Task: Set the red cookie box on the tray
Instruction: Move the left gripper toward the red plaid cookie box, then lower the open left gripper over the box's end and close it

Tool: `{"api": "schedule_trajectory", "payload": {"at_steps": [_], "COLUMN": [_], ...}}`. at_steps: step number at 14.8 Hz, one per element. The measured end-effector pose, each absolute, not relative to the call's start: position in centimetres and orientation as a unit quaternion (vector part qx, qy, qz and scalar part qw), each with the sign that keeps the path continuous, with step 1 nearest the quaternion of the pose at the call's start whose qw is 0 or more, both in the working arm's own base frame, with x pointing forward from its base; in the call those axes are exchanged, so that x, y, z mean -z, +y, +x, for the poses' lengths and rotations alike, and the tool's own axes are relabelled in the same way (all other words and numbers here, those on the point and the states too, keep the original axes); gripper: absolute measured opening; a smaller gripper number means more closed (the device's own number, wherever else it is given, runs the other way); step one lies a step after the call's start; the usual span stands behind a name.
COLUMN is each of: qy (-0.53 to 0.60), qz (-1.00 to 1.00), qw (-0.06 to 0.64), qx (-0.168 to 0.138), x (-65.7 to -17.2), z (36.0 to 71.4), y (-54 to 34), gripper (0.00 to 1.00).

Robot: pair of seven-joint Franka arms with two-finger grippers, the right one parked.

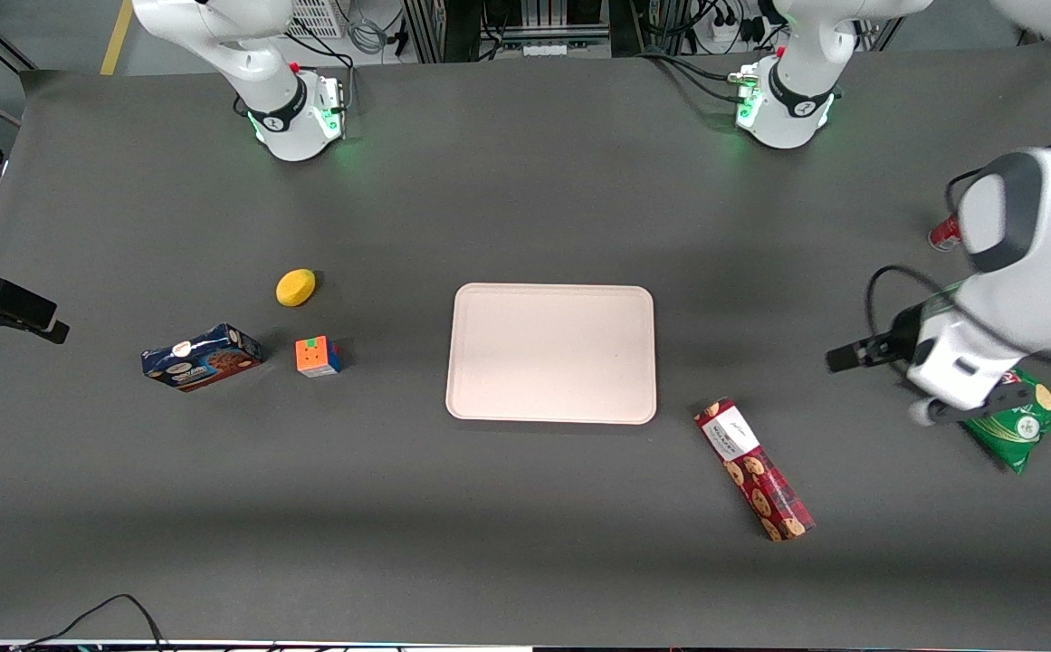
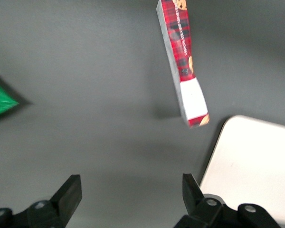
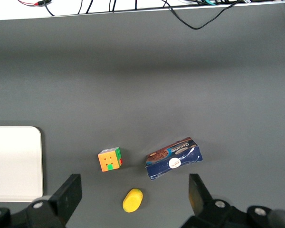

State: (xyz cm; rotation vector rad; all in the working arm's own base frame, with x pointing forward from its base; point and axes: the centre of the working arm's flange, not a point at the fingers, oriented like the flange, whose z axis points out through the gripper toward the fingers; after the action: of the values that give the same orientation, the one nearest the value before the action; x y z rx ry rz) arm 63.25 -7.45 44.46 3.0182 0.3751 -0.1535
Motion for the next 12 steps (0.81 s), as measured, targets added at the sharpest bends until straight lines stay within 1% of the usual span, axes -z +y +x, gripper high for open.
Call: {"api": "schedule_trajectory", "payload": {"at_steps": [2,3,4,8,12], "qy": [0.167,0.181,0.189,0.215,0.225], "qz": [0.984,0.982,0.980,0.975,0.972], "qw": [0.050,0.054,0.059,0.065,0.059], "qx": [0.040,0.028,0.016,0.001,-0.022], "x": [-41.6,-40.3,-38.8,-32.6,-26.4], "z": [64.4,65.1,65.7,67.2,68.3], "y": [-9.9,-11.0,-11.9,-13.9,-14.1], "gripper": [0.96,0.96,0.98,0.99,0.99]}}
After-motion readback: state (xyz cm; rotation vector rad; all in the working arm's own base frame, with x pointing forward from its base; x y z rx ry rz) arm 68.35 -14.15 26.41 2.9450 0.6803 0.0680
